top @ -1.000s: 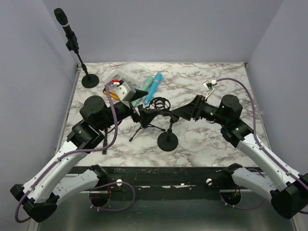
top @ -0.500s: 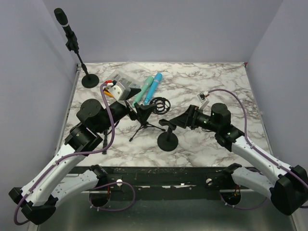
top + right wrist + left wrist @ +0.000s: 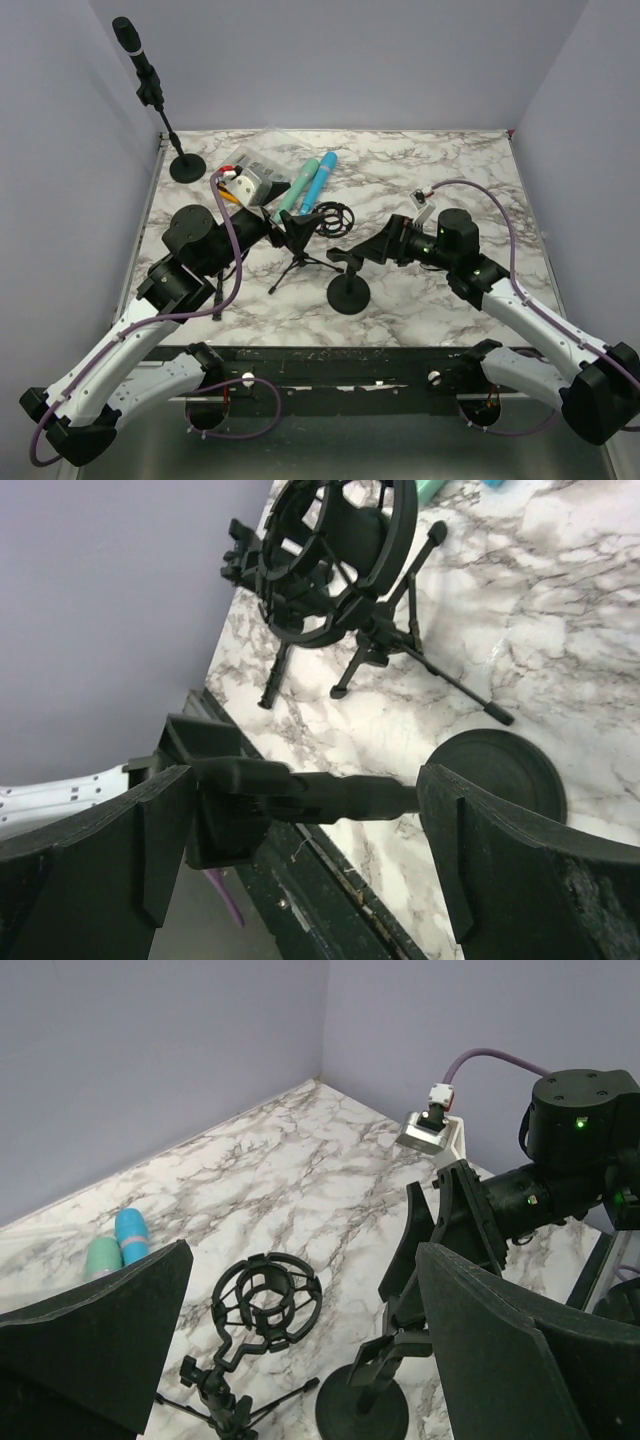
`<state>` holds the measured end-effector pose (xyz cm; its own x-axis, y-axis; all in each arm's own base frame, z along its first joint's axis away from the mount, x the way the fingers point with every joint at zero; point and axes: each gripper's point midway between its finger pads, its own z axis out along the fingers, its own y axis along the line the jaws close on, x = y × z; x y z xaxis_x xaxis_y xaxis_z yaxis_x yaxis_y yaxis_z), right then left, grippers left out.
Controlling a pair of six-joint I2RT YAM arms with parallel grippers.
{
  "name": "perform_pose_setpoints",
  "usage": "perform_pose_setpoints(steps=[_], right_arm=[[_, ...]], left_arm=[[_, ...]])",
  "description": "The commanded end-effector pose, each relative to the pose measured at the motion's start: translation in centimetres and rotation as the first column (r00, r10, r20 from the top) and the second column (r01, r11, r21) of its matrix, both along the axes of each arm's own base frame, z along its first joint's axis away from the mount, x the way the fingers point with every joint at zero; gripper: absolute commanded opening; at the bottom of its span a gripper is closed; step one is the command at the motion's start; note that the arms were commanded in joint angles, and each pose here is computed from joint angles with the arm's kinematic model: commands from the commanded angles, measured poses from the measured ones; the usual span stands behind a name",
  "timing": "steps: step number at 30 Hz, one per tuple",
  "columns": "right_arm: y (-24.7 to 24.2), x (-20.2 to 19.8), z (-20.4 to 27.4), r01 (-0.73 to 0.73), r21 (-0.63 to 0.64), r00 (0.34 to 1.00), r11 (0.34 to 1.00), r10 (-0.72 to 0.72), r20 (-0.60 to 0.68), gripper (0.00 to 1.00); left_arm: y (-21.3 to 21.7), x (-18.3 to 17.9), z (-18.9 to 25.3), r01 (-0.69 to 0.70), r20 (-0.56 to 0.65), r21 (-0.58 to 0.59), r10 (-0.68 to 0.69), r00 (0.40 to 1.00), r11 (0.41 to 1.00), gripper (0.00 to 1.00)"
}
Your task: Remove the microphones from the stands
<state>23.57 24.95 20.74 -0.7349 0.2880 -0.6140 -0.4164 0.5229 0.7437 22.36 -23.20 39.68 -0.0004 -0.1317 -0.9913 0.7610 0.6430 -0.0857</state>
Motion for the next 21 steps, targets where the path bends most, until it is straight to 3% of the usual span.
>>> perform_pose_setpoints(steps=[1,10,15,21], right_arm=[[-0.4,0.9,0.2,0.015,-0.072,1.0,0.997,-0.015,-0.01,1.0],[-0.9,2.8,6.2,0.077,-0.09,0.992,0.993,-0.067,0.11,1.0],[-3.4,3.2,4.6,0.221,-0.135,0.972,0.966,-0.207,0.107,1.0],[-5.2,2.1,1.1,0.268,-0.204,0.963,0.942,-0.262,0.057,1.0]], left_arm=[[0.9,0.9,0.0,-0.073,0.01,-0.011,0.073,0.997,0.997,0.98],[2.7,2.0,-0.2,-0.191,0.012,-0.031,0.192,0.981,0.981,0.98],[3.1,2.4,-0.4,-0.222,0.014,-0.021,0.223,0.975,0.975,0.98],[3.1,2.8,-0.7,-0.239,0.011,-0.004,0.239,0.971,0.971,0.98]])
